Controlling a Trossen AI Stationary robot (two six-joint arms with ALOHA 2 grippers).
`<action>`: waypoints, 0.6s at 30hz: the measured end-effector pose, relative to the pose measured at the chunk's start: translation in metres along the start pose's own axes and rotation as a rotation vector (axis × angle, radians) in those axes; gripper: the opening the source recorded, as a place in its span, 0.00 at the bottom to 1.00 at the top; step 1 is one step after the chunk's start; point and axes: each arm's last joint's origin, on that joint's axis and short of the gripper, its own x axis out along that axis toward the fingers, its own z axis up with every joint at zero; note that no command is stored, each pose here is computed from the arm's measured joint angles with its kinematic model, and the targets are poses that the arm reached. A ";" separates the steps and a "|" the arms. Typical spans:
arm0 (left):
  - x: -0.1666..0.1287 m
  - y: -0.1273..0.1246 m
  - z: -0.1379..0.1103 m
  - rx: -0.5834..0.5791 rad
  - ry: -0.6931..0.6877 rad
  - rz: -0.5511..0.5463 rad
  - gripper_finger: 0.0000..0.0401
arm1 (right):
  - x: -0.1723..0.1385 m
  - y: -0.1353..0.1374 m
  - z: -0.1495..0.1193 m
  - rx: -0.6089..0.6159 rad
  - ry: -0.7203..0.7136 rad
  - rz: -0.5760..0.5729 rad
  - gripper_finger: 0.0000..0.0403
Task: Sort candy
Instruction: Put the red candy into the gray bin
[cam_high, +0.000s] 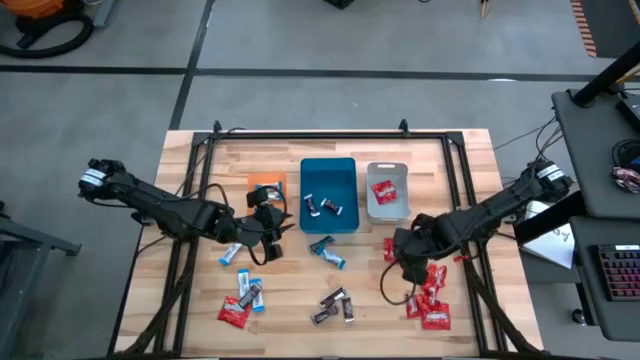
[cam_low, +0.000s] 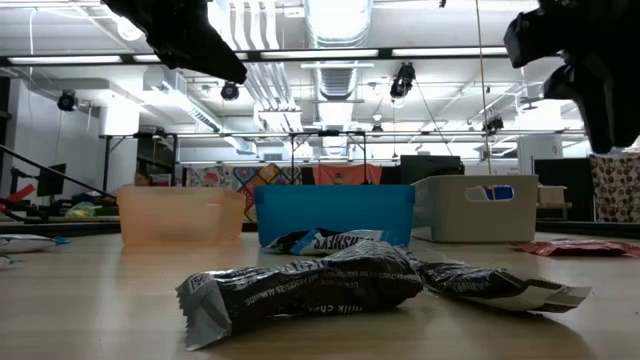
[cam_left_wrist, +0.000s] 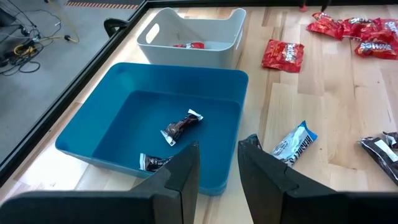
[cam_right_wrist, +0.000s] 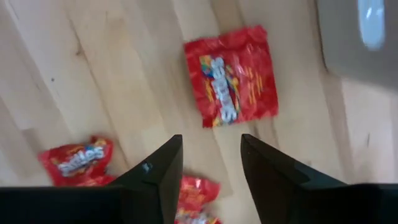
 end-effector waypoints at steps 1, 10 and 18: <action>0.000 0.000 0.000 0.000 0.000 0.000 0.23 | 0.003 0.003 0.001 -0.039 -0.010 -0.008 0.39; 0.000 0.000 0.000 0.000 0.001 0.000 0.23 | 0.032 0.023 0.010 -0.207 -0.014 -0.038 0.47; 0.000 0.000 0.000 0.001 0.001 0.000 0.23 | 0.049 0.026 0.014 -0.261 -0.013 -0.127 0.47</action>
